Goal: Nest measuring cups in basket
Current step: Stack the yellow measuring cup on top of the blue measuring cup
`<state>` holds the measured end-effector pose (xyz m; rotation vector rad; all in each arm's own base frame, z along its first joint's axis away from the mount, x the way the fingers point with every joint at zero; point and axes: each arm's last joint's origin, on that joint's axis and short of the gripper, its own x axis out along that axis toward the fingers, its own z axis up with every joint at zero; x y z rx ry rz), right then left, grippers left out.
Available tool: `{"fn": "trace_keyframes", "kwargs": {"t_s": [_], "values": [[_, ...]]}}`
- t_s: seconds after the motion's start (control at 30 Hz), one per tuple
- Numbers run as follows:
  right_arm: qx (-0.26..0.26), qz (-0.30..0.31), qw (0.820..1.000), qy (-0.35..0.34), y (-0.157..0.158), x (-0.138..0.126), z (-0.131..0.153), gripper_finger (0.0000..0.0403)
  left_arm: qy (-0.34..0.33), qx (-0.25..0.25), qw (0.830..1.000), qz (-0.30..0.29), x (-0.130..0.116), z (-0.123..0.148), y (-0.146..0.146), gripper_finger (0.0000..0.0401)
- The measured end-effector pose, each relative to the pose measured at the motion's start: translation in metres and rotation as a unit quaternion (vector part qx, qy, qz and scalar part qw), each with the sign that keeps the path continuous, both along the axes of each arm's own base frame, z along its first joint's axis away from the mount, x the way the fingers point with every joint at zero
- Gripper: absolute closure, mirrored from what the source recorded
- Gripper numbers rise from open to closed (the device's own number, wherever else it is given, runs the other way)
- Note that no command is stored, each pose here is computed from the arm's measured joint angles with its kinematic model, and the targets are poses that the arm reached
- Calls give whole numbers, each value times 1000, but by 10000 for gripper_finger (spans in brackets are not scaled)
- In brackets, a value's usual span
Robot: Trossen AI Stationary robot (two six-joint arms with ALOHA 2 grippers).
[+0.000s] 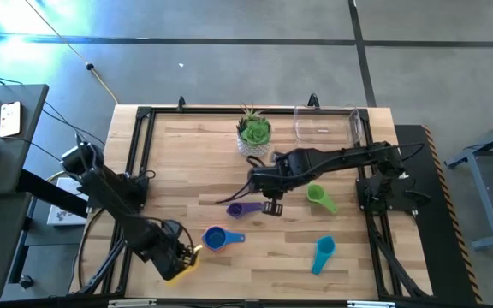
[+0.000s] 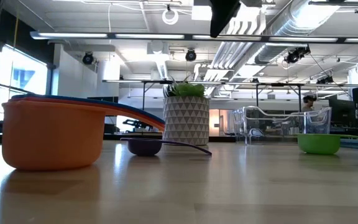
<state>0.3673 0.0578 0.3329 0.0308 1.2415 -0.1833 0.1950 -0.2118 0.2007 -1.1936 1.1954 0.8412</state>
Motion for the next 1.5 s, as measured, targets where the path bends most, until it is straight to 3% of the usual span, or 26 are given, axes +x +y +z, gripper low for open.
{"fn": "trace_keyframes", "kwargs": {"t_s": [0.33,0.67,0.93,1.27,1.5], "values": [[-6,56,998,8,-2,0,0,348,7,-8,999,47,14,-32,-17,393],[-9,65,998,3,-2,2,0,348,8,-10,999,48,15,-35,-18,375],[-7,62,998,-3,-2,3,1,348,10,-10,999,47,15,-35,-18,337],[9,38,999,-8,-1,3,1,348,-2,-38,999,39,10,-16,-14,294],[70,11,997,-33,4,8,2,347,-40,-15,999,-24,3,6,-3,290]]}}
